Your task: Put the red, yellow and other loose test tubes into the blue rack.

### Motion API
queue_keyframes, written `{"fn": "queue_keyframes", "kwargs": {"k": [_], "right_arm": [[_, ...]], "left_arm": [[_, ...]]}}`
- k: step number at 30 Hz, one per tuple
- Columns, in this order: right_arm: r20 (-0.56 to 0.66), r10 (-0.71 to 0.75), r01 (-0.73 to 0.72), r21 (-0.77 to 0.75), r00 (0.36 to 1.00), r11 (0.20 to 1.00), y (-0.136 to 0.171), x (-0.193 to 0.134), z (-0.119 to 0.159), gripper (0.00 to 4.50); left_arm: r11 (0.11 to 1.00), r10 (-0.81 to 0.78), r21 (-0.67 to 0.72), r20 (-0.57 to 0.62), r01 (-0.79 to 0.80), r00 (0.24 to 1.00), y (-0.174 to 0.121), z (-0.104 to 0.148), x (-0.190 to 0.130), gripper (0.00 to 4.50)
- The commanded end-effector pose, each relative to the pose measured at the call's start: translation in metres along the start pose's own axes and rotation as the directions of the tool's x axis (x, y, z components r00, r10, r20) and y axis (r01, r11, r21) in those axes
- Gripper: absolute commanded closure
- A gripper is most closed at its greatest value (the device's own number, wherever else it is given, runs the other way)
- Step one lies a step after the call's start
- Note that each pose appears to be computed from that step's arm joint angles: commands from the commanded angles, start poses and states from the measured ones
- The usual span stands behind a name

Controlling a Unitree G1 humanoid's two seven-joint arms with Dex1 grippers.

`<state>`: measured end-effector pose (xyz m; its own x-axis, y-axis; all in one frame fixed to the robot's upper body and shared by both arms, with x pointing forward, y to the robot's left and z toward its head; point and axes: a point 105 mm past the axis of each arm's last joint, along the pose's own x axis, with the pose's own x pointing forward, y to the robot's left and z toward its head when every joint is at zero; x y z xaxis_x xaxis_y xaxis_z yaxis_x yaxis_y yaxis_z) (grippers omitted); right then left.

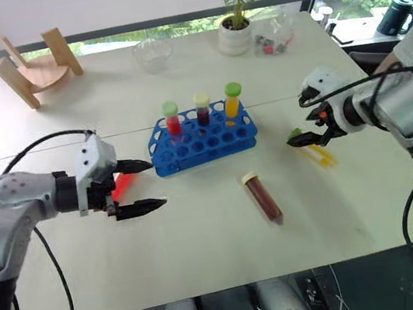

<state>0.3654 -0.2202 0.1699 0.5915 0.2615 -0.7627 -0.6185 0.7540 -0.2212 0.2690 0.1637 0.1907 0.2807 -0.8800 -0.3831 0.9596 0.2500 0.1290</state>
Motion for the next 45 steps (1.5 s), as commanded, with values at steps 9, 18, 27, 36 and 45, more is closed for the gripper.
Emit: {"fn": "queue_keyframes", "kwargs": {"k": [9,18,27,36,45], "right_arm": [[-0.15,0.08,-0.086,-0.031,0.985,0.996,-0.016,0.024,-0.013,1.98],[0.233,0.105,-0.106,-0.007,0.967,0.994,-0.012,-0.005,0.058,3.71],[0.925,-0.011,-0.2,0.095,0.381,0.975,0.034,-0.071,0.116,3.71],[0.969,-0.115,-0.249,0.169,0.217,0.954,0.062,-0.02,0.094,3.71],[0.968,-0.131,-0.168,0.169,0.215,0.971,0.065,0.012,0.092,3.71]], "left_arm": [[0.998,-0.003,0.069,0.022,0.002,1.0,0.005,0.018,-0.004,0.0],[0.995,0.069,0.067,0.028,-0.07,0.997,0.011,0.019,-0.013,0.0],[0.989,0.138,0.034,0.075,-0.141,0.987,0.015,0.023,-0.012,0.0],[0.988,0.147,0.041,0.088,-0.151,0.985,0.02,0.031,-0.008,0.0],[0.987,0.147,0.047,0.086,-0.151,0.985,0.022,0.033,-0.008,0.0]]}}
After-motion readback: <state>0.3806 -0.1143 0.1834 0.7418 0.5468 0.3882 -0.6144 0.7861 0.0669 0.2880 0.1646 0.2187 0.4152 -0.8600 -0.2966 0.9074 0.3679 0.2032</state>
